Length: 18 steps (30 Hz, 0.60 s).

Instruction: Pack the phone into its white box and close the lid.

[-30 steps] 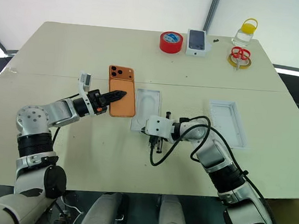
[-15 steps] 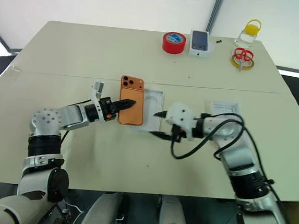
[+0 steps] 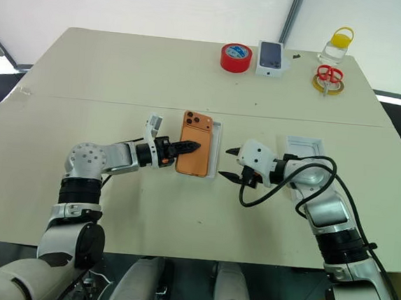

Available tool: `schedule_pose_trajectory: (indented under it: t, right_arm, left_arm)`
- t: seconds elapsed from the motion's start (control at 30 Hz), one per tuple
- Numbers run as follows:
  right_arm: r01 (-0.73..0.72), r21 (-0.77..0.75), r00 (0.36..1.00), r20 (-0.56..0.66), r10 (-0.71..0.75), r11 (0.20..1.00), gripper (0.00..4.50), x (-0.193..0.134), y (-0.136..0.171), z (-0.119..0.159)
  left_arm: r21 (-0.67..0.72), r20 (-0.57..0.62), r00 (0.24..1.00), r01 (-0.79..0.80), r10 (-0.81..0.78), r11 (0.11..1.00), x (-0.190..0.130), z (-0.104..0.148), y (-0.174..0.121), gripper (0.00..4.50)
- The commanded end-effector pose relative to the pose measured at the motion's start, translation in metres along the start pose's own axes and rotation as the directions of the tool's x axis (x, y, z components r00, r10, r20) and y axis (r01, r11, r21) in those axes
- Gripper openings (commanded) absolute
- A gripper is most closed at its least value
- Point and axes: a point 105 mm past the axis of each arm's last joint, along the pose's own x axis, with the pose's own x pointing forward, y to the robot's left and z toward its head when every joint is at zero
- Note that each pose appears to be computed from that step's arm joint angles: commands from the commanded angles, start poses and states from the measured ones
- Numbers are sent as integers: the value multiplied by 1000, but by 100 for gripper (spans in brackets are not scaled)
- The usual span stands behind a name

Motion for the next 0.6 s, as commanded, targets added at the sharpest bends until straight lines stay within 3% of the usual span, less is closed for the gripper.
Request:
schedule_pose_trajectory:
  t: [0.03,0.1,0.23,0.6]
  right_arm:
    - [28,-44,999,18,-27,999,305,-4,-7,9]
    - [27,-42,999,19,-27,999,305,-4,-7,9]
    - [28,-45,999,22,-27,999,305,-3,-6,10]
    - [32,-51,999,31,-31,998,305,3,-5,11]
  left_arm:
    - [26,2,1000,26,-26,999,5,7,-11,267]
    - [48,-17,1000,23,-22,999,7,4,-12,364]
    - [101,-73,996,-38,45,994,9,0,-9,364]
    - [219,-84,983,-140,161,966,-8,12,-17,364]
